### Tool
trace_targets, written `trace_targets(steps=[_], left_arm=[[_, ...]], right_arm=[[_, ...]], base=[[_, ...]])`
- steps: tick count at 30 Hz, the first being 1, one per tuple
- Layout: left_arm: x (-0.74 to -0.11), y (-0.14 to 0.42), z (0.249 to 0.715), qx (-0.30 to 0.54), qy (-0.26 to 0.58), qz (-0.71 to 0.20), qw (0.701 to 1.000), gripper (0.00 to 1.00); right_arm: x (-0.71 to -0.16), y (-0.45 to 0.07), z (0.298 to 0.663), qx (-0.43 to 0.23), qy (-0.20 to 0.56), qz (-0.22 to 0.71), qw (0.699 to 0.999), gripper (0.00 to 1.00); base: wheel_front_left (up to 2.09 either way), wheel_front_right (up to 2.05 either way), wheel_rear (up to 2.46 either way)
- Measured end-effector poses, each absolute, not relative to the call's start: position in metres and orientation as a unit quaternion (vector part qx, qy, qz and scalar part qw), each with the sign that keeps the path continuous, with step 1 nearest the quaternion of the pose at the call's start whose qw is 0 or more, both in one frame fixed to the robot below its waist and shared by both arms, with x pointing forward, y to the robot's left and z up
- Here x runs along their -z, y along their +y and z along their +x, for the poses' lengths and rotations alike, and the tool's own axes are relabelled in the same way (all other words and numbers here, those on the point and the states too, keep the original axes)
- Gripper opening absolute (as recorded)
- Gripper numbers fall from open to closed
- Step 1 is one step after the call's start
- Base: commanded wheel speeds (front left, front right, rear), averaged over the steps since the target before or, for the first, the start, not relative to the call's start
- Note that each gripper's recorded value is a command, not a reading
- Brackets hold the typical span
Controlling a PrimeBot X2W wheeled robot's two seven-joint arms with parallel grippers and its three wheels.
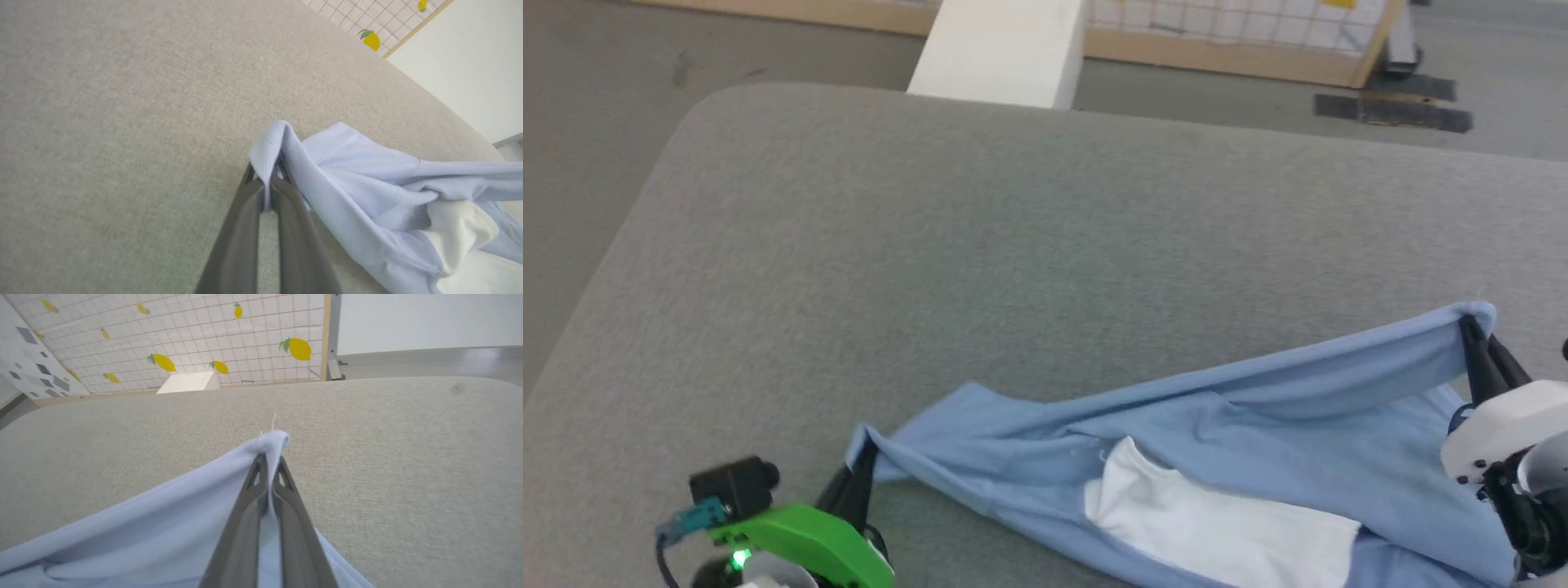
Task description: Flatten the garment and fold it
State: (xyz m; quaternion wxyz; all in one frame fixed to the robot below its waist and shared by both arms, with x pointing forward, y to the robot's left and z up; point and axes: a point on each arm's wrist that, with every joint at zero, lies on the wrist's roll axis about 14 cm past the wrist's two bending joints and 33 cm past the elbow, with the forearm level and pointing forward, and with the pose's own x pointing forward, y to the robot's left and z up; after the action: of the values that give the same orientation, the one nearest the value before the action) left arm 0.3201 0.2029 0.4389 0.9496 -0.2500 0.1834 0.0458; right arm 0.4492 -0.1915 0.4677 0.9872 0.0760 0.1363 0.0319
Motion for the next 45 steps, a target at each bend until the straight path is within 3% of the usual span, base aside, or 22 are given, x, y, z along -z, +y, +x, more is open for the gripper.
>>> trace_targets(steps=[8,15,20,27,35,45], left_arm=[[-0.576,0.180,0.394,0.075,-0.014,-0.194,0.978,0.00],[-0.700,0.143,0.427,0.171,-0.154,-0.181,0.956,0.00],[-0.760,0.125,0.441,0.216,-0.204,-0.164,0.940,0.00],[-0.807,0.125,0.481,0.219,-0.233,-0.140,0.937,0.00],[-0.847,0.147,0.549,0.164,-0.279,-0.129,0.937,0.00],[-0.881,0.158,0.610,0.130,-0.388,-0.156,0.899,0.00]], right_arm=[[-0.566,-0.221,0.430,-0.028,0.048,0.016,0.998,0.00],[-0.667,-0.231,0.430,-0.033,-0.038,-0.063,0.997,0.00],[-0.719,-0.229,0.440,-0.036,-0.073,-0.101,0.992,0.00],[-0.765,-0.231,0.484,-0.023,-0.090,-0.117,0.989,0.00],[-0.776,-0.223,0.560,-0.010,-0.085,-0.130,0.988,0.00],[-0.792,-0.227,0.633,0.026,-0.179,-0.129,0.975,0.00]], base=[[0.00,0.00,0.00],[0.00,0.00,0.00],[0.00,0.00,0.00],[0.00,0.00,0.00],[0.00,0.00,0.00],[0.00,0.00,0.00]])
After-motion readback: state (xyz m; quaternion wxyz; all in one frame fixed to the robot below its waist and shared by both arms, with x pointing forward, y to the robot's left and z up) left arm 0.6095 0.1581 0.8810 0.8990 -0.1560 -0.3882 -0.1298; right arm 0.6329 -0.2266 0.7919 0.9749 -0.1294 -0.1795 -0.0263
